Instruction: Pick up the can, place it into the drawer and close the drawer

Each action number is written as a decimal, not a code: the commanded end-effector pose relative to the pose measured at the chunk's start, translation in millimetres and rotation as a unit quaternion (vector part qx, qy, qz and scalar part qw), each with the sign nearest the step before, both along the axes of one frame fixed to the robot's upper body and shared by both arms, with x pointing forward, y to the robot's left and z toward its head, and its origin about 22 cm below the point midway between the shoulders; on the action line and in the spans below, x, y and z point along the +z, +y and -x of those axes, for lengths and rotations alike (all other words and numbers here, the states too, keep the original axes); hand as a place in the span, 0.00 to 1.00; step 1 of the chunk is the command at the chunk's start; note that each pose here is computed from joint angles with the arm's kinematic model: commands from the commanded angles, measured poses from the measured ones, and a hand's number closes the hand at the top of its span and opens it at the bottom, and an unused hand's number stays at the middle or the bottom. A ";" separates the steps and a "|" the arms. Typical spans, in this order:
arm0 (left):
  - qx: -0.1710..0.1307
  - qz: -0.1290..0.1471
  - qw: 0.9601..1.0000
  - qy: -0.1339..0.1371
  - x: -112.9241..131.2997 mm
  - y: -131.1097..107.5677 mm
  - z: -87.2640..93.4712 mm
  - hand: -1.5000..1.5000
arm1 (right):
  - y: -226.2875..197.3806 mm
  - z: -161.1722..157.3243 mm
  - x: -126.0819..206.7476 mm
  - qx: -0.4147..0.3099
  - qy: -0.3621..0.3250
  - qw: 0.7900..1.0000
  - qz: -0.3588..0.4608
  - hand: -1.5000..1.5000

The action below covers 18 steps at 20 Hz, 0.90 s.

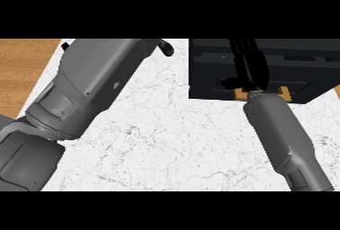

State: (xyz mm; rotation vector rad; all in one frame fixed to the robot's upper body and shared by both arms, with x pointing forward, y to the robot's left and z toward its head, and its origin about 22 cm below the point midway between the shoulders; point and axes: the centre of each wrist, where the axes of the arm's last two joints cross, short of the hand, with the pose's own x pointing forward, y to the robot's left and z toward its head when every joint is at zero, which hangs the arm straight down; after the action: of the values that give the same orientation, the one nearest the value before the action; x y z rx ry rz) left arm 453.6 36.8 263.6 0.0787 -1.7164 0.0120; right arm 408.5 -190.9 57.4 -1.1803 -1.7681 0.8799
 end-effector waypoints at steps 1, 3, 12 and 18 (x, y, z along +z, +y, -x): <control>0.010 -0.003 1.000 0.009 2.0 26.2 -5.8 0.00 | 11.9 -18.2 7.2 -0.012 -0.029 0.999 0.008 0.00; 0.000 -0.003 1.000 0.002 5.1 22.1 -1.9 0.00 | -12.1 -30.2 22.5 -0.028 -0.036 0.999 0.008 0.00; -0.003 -0.009 1.000 0.005 -5.7 48.0 0.7 0.00 | 20.0 -48.8 40.6 -0.038 -0.061 0.997 0.013 0.00; -0.020 -0.010 1.000 0.004 -8.0 69.7 5.5 0.00 | 6.5 -60.9 76.4 -0.033 -0.077 0.996 -0.003 0.00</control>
State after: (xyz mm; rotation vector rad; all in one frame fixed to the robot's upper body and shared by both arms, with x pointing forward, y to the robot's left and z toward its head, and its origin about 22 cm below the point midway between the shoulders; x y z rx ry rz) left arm 449.7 89.8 255.6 0.0698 -1.7009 -0.0187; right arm 457.6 -182.1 94.9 -1.2866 -1.7490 0.8665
